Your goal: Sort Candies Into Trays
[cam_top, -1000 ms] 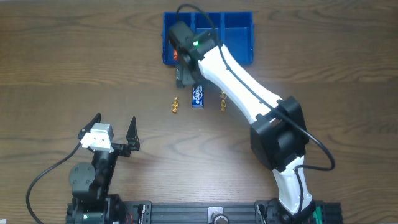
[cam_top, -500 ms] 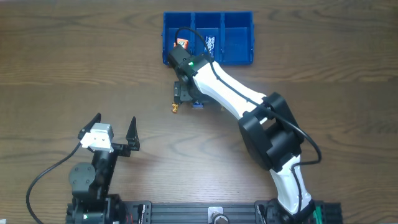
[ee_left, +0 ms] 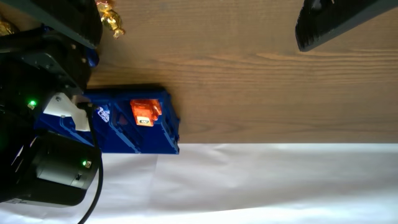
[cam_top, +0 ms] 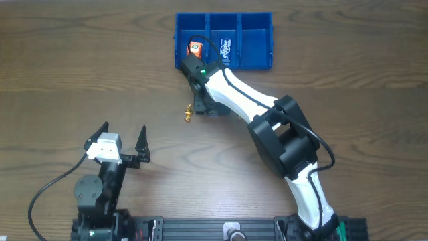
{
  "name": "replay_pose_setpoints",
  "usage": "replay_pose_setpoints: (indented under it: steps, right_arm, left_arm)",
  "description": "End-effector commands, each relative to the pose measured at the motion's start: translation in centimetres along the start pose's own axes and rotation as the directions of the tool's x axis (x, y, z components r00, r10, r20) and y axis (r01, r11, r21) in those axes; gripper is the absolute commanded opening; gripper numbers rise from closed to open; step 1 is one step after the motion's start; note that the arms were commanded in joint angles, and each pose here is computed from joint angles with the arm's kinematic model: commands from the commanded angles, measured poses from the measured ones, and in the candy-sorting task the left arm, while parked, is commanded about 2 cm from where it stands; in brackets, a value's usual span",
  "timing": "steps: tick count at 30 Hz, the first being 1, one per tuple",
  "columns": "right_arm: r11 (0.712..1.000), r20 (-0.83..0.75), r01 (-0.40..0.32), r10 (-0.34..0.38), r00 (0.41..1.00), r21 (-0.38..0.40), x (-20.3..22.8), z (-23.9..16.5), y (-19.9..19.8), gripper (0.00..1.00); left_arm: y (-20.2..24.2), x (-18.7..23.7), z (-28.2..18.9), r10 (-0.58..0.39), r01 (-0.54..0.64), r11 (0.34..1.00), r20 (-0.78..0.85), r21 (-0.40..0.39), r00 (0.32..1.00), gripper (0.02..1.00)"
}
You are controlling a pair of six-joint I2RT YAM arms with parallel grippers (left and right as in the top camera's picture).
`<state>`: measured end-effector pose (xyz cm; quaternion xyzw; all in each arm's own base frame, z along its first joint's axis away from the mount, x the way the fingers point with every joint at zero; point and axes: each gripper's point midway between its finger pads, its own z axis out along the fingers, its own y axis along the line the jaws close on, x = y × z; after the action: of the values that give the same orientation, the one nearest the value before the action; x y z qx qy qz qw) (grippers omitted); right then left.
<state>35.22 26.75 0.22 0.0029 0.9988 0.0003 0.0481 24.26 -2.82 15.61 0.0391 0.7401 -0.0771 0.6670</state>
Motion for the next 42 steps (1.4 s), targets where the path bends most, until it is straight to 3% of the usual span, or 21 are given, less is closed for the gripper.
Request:
replay_pose_setpoints:
  steps: [1, 7, 11, 16, 21, 25, 34, 42]
  right_arm:
    - [1.0, 0.005, 0.004, -0.004, 1.0, 0.008, 0.1, 0.1, 0.0, 0.266]
    - [1.0, 0.026, 0.004, -0.004, 1.0, -0.006, -0.3, -1.0, 0.2, 0.123]
    - [1.0, 0.167, 0.021, -0.019, 0.986, -0.014, -2.5, -6.5, -0.3, 0.117]
    - [1.0, 0.454, -0.003, 0.006, 0.891, -0.007, -8.4, -17.3, -3.1, 0.117]
    - [1.0, 0.604, 0.017, -0.001, 0.797, -0.021, -13.7, -21.8, -4.4, 0.117]
    - [1.0, 0.644, 0.021, -0.009, 0.765, -0.01, -16.8, -20.2, -4.7, 0.119]
    - [1.0, 0.54, 0.011, -0.019, 0.842, 0.019, -18.2, -11.1, -4.9, 0.117]
    - [0.999, 0.506, 0.007, -0.024, 0.862, 0.037, -18.0, -8.6, -4.9, 0.121]
  left_arm:
    - [-0.1, 1.7, 0.1, -0.018, 0.018, 1.0, -0.046, 0.01, 0.999, 0.998]
    - [-0.1, 1.7, 0.1, -0.018, 0.018, 1.0, -0.046, 0.01, 0.999, 0.996]
    - [-0.1, 1.7, 0.1, -0.018, 0.018, 1.0, -0.046, 0.01, 0.999, 0.998]
    - [-0.1, 1.7, 0.1, -0.018, 0.018, 1.0, -0.046, 0.01, 0.999, 0.998]
    - [-0.1, 1.7, 0.1, -0.018, 0.018, 1.0, -0.046, 0.01, 0.999, 0.998]
    - [-0.1, 1.7, 0.1, -0.018, 0.018, 1.0, -0.046, 0.01, 0.999, 0.998]
    - [-0.1, 1.7, 0.1, -0.018, 0.018, 1.0, -0.046, 0.01, 0.999, 0.998]
    - [-0.1, 1.7, 0.1, -0.018, 0.018, 1.0, -0.046, 0.01, 0.999, 0.996]
